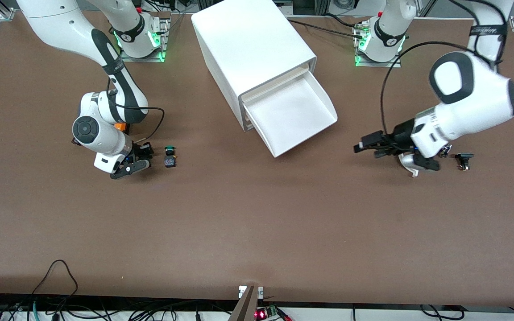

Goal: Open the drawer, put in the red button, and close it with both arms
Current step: 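Pull the drawer open with the left gripper while the right gripper grasps the red button, then lift the red button with the right gripper while the left gripper withdraws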

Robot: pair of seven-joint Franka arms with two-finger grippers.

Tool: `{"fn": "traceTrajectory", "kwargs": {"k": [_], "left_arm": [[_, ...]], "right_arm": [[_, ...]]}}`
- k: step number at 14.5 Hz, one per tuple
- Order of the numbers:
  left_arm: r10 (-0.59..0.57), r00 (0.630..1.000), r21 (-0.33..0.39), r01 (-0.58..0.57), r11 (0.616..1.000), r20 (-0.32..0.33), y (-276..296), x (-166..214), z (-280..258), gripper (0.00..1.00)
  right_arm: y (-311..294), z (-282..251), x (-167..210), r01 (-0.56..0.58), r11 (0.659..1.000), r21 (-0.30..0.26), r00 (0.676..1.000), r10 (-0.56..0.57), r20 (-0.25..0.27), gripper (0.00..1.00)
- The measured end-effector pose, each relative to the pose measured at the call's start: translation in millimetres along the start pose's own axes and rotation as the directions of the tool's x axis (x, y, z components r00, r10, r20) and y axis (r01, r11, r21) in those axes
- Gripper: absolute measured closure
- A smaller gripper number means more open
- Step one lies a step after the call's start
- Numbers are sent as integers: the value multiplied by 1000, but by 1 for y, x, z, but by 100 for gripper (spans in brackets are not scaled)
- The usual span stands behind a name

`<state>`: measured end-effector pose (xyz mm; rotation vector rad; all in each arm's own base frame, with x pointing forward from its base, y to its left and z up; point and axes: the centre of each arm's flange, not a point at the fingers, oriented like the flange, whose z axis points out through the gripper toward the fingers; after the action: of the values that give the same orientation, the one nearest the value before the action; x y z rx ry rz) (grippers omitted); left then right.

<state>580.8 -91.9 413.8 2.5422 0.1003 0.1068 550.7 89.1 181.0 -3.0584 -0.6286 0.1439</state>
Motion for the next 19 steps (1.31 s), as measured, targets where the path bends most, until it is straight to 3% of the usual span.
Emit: {"fn": "traceTrajectory", "kwargs": {"k": [1,3,7,11,14,19], "left_arm": [[-6,1000,3,6,1000,-28,-4,2,-15,0],[12,999,45,-10,999,-36,-14,2,-43,0],[45,998,203,-55,978,52,-7,5,-134,0],[-80,993,440,35,897,84,44,-8,-189,0],[-158,983,543,85,835,88,50,-17,-189,0],[-184,981,579,119,807,56,33,-11,-197,0]], "right_arm": [[0,0,0,-1,1000,0,1000,1,0,58],[0,0,0,-1,1000,0,1000,1,-1,59],[1,-5,5,-1,1000,-3,1000,0,-12,59],[4,-32,27,3,1000,-13,998,-4,-60,59],[6,-74,49,13,1000,-8,998,-13,-61,59],[-38,-149,84,109,994,5,987,-108,-122,59]]}}
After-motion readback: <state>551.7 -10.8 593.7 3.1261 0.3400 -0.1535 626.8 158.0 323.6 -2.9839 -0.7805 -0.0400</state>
